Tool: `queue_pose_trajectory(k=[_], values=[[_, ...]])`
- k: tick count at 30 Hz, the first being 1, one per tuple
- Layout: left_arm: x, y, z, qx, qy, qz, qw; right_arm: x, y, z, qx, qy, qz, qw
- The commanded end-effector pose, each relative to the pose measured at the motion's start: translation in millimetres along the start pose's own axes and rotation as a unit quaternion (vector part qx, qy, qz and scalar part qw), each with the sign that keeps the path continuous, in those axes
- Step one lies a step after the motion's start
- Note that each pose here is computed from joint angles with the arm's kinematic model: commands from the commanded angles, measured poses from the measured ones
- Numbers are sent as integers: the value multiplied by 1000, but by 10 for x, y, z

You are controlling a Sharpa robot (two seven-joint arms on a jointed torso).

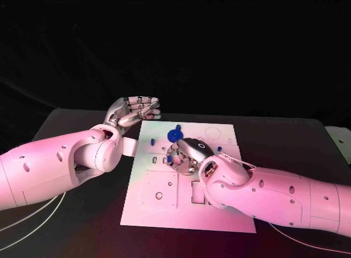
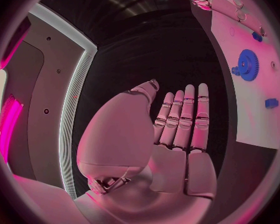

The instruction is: Assemble the parts on the task board

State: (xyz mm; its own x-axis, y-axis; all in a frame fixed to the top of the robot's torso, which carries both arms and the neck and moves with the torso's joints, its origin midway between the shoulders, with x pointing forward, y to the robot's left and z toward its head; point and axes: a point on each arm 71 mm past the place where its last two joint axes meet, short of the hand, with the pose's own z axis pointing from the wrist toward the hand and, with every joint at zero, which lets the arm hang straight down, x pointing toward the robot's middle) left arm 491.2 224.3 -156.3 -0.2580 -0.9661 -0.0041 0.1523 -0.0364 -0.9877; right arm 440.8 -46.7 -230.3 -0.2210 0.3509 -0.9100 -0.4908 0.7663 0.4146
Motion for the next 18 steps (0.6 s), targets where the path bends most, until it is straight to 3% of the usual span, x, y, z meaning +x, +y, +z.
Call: queue_pose_trajectory(k=[1,18], values=[[16,-12,-1,3,6,-4,1000,37,-7,-3,0,13,-17,1000],[-6,-15,-11,3,4,-3,1000,46,-34,-5,7,19,-28,999]])
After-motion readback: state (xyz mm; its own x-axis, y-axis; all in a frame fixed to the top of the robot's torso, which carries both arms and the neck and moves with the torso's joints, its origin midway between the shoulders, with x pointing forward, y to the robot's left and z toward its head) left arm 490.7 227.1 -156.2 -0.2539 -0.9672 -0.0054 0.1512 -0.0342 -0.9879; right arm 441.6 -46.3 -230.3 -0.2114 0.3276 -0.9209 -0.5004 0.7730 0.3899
